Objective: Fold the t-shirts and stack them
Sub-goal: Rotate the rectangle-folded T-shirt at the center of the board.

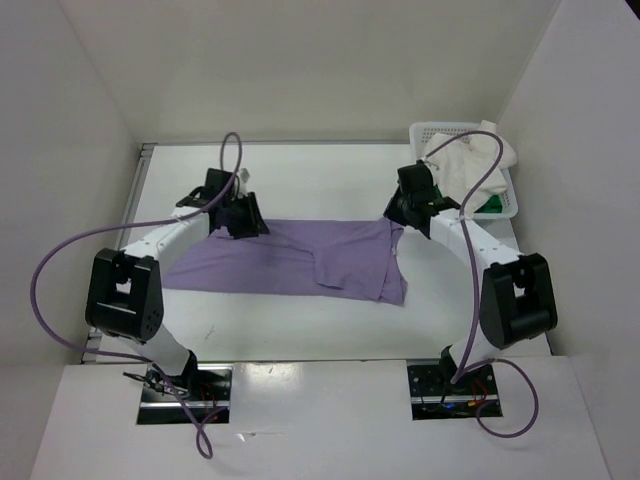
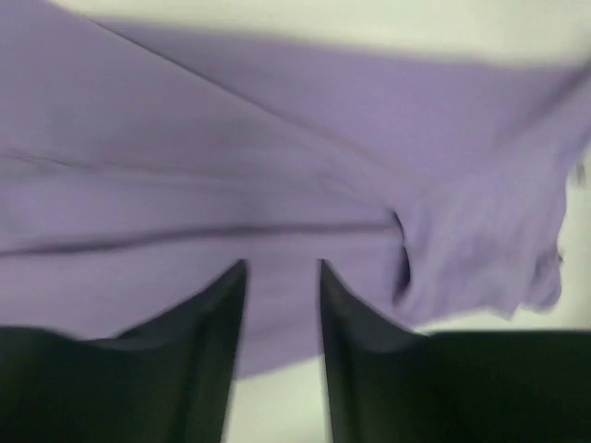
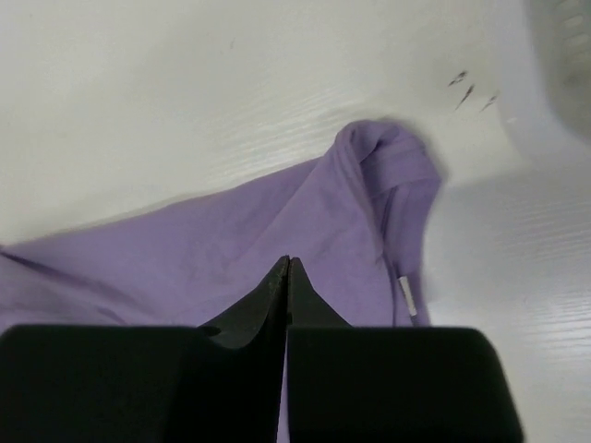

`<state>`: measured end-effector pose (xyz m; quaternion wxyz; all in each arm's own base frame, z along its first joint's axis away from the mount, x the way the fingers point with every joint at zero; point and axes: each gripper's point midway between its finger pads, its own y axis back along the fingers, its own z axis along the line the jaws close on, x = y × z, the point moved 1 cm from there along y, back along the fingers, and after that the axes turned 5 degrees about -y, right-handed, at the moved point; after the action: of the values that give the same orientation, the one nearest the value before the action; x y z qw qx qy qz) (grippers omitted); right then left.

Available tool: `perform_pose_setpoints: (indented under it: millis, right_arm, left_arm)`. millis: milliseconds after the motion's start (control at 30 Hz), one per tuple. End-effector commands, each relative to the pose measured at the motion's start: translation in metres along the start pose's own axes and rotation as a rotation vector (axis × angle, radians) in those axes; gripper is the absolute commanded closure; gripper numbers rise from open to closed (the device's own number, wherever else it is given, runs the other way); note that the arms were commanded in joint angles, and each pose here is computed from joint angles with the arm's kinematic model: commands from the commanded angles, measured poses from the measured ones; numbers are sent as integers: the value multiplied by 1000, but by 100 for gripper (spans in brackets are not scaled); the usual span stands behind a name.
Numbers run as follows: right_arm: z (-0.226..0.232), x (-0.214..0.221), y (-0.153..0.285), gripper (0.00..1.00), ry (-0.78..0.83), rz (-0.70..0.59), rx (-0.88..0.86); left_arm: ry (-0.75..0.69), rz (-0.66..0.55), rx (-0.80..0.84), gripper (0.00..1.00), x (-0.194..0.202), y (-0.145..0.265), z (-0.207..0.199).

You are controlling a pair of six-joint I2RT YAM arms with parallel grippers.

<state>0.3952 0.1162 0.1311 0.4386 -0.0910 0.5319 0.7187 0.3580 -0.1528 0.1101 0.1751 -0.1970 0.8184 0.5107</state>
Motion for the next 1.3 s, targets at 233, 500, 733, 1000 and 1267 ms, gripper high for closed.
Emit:
perform_pose_setpoints:
  millis: [233,500,733,1000,1267]
  right_arm:
    - [12,85,-33,99,96,198,-39]
    - [8,108,-52,99,108,242,-24]
    - [2,121,-75,99,82,266,20]
    - [34,123,-124,99,58,284,14]
    - [197,39,-198,99,74,175,-214]
  left_arm:
    - [220,-245,-173,83,-98,1,111]
    - [360,-162,-317,78,-77,-38,193]
    - [496,-80,-379,77,-31,-39,253]
    - [492,-56,-309,73,2,5,210]
    - [394,-135,-251,51,4,78,157]
